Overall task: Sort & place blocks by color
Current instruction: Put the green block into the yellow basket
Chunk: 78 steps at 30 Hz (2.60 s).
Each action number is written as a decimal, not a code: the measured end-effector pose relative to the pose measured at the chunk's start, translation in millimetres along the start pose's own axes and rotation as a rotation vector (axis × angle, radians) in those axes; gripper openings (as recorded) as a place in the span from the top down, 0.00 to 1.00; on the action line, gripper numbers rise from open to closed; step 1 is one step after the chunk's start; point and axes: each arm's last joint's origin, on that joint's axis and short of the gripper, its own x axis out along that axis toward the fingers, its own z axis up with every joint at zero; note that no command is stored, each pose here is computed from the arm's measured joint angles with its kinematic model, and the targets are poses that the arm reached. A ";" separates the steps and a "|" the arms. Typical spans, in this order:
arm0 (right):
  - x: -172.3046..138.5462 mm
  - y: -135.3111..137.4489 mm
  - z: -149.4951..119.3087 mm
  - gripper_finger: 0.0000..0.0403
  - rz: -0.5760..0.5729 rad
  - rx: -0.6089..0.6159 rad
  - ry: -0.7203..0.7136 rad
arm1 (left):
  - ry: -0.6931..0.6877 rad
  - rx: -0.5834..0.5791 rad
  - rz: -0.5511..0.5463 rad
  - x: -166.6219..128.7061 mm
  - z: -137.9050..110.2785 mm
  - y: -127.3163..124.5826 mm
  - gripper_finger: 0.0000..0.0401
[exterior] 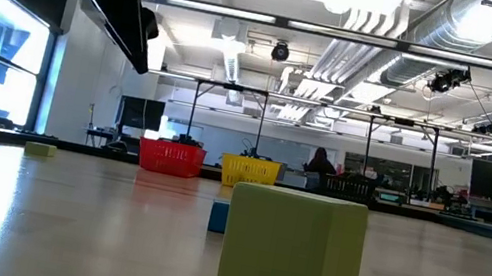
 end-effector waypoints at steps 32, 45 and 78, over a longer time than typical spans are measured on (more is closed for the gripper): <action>119.0 26.2 -80.2 0.45 0.283 -0.224 0.106 | -0.060 -0.070 -0.016 -0.3 5.9 -1.4 0.50; 144.9 38.9 -105.7 0.45 0.352 -0.236 0.098 | -0.073 -0.069 -0.020 -0.3 7.1 -1.7 0.50; 160.7 31.6 -125.7 0.50 0.341 -0.168 0.106 | -0.075 -0.043 -0.019 -0.4 7.4 -1.7 0.50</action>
